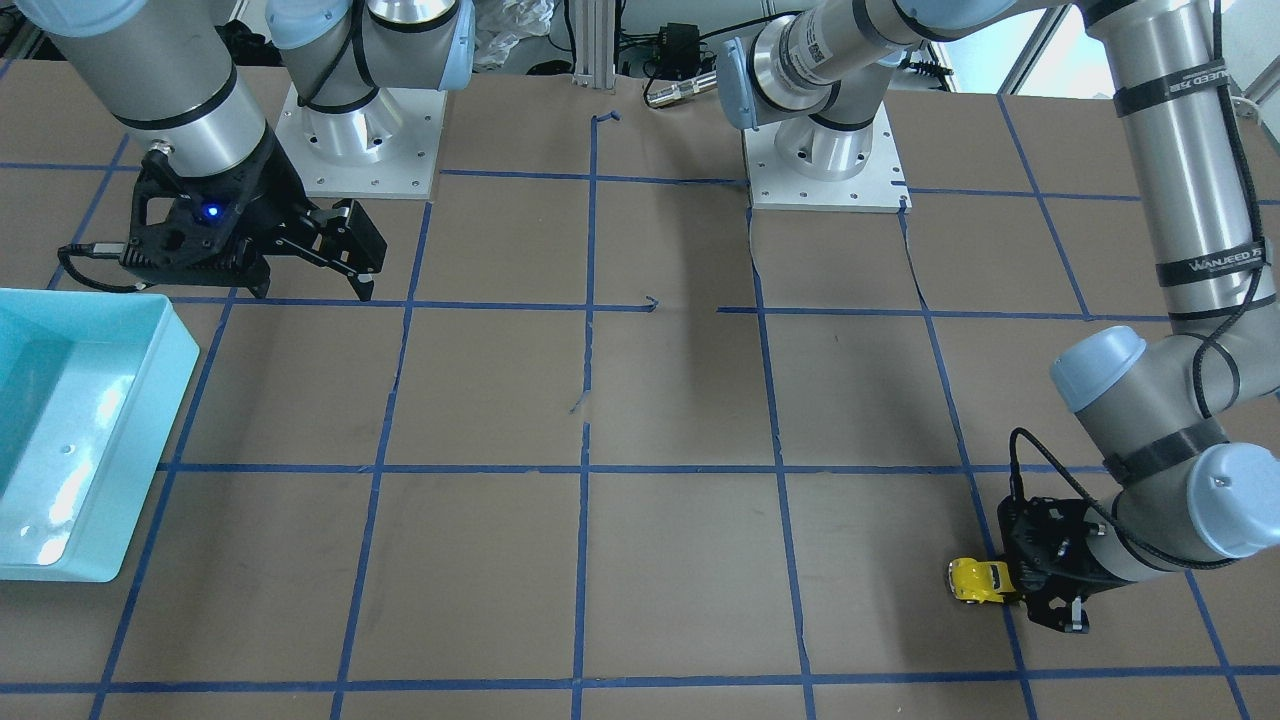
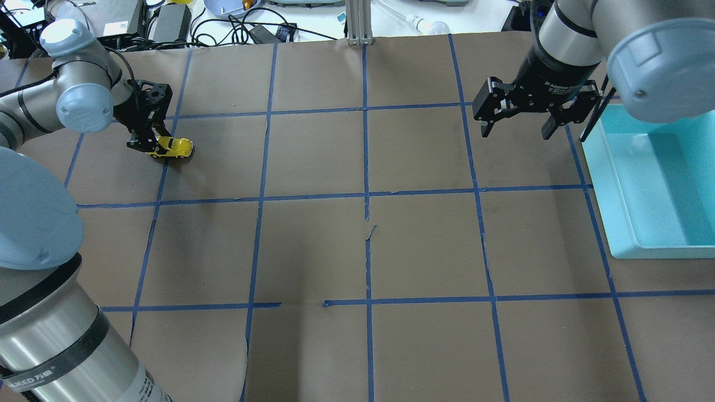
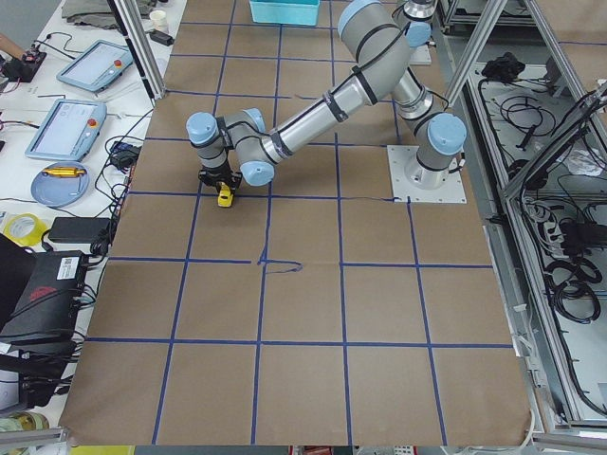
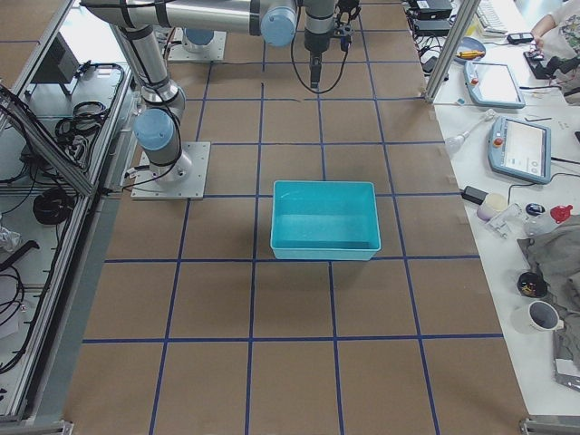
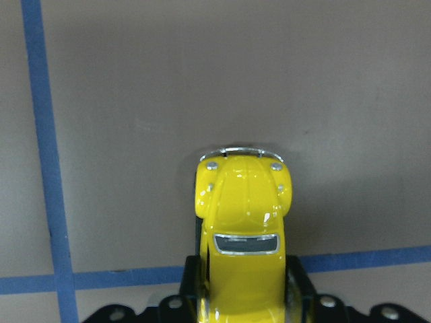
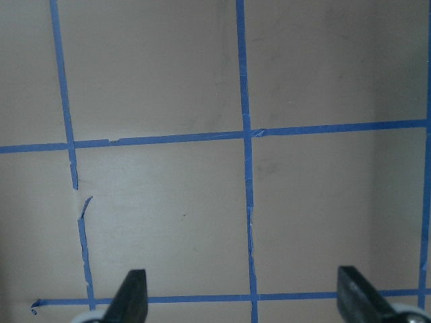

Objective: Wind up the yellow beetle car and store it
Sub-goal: 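Drag the held car backward toward the robot with the left gripper, then release the car and push it toward the right gripper with the left gripper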

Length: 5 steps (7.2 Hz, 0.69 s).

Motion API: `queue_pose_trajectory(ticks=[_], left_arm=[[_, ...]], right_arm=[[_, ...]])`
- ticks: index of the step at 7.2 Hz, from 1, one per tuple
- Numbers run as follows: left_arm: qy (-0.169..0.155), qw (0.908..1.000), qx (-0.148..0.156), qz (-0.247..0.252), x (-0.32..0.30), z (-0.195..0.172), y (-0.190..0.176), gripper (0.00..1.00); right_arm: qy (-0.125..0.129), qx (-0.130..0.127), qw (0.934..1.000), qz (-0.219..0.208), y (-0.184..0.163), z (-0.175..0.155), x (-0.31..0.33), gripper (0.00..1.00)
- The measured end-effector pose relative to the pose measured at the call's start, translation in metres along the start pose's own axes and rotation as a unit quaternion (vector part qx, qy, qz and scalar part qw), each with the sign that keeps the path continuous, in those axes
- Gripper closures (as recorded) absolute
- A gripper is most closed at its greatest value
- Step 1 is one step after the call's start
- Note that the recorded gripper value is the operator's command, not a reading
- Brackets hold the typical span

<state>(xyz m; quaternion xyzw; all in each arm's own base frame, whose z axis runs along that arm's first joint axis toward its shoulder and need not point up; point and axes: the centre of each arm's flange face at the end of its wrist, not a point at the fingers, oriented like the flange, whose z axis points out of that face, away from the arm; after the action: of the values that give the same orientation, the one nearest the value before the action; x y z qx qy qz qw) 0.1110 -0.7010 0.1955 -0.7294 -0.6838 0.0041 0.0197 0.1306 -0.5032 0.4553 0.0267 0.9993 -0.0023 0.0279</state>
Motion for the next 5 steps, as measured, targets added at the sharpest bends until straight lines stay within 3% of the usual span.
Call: queue_pose_trajectory(ticks=[2,3,4,5], left_arm=[[0.000,1.0000,0.000,0.001,0.0001,0.0001,0.0006,0.94],[0.000,1.0000,0.000,0.001,0.0002,0.0002,0.0005,0.83],[0.001,1.0000,0.000,0.001,0.0002,0.0002,0.0006,0.04],[0.001,1.0000,0.000,0.000,0.0003,0.0002,0.0006,0.00]], right_arm=[[0.000,0.000,1.0000,0.000,0.0000,0.0000,-0.0001,0.00],[0.000,0.000,1.0000,0.000,0.0002,0.0001,-0.0005,0.00],[0.000,0.000,1.0000,-0.001,0.0003,0.0001,-0.0008,0.00],[0.000,0.000,1.0000,-0.001,0.0003,0.0001,-0.0008,0.00]])
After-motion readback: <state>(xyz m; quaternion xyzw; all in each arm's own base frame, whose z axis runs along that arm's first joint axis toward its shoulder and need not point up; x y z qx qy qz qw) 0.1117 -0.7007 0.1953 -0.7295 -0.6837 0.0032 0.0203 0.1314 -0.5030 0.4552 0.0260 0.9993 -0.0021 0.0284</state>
